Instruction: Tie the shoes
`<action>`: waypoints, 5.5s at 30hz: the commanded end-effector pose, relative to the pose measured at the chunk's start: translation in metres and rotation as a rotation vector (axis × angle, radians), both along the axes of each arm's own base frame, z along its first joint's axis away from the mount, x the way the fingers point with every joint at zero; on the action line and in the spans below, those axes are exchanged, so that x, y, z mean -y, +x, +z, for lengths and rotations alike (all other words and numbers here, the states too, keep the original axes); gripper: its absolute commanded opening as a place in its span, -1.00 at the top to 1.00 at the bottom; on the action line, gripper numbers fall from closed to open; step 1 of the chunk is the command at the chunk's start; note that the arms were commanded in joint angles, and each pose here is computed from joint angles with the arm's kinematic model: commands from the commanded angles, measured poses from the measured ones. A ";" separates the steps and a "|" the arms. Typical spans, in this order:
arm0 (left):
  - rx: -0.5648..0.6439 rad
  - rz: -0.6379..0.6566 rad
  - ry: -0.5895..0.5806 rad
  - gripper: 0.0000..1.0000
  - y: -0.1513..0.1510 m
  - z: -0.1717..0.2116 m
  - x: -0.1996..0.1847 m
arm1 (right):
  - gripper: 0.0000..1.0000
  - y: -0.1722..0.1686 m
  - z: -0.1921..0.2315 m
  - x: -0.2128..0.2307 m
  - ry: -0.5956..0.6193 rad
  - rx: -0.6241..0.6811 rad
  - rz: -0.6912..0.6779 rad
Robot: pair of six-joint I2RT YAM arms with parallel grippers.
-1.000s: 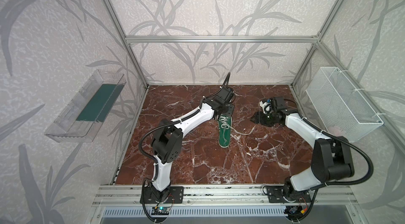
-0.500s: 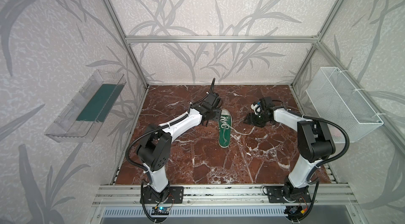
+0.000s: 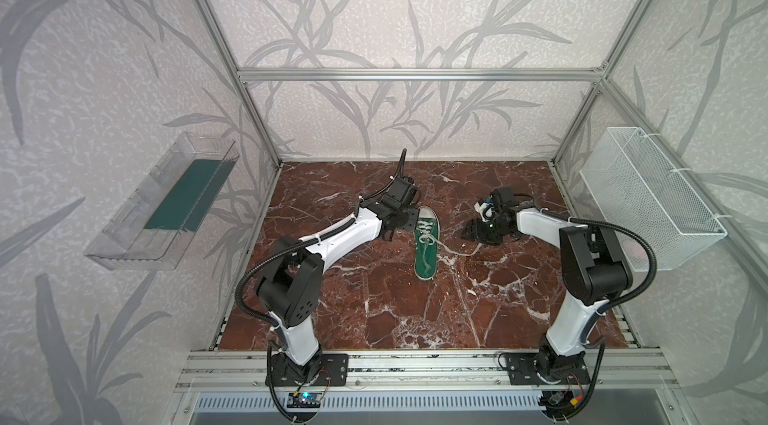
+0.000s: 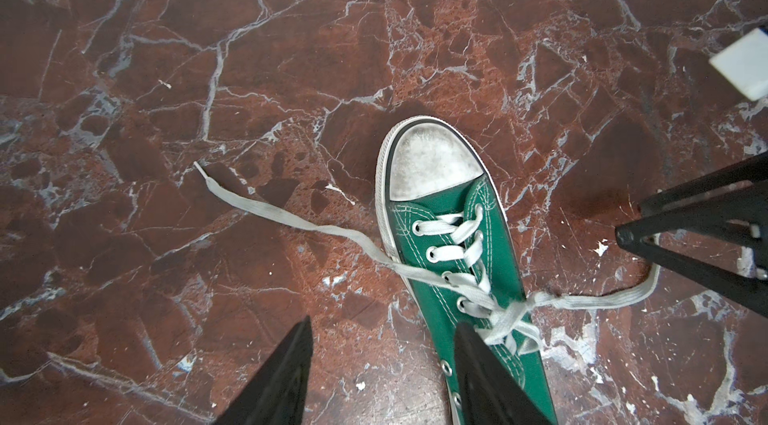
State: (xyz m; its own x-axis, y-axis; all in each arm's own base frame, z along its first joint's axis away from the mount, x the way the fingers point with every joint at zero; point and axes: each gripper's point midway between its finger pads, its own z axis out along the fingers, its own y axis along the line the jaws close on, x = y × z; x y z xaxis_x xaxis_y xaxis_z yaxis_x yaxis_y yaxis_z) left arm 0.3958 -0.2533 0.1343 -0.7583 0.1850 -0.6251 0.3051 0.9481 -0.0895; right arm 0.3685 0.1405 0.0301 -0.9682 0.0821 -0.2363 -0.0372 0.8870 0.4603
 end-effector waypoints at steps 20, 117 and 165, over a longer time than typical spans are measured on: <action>0.000 0.007 -0.045 -0.15 -0.012 0.004 -0.005 | -0.27 -0.137 -0.026 -0.004 -0.310 -0.185 0.128; -0.175 -0.035 -0.270 -0.02 -0.078 -0.026 0.046 | 1.00 0.013 0.037 -0.127 0.796 -0.168 -0.134; -0.234 -0.060 -0.314 0.10 -0.082 -0.047 0.065 | 1.00 -0.022 0.023 -0.130 0.840 -0.303 -0.080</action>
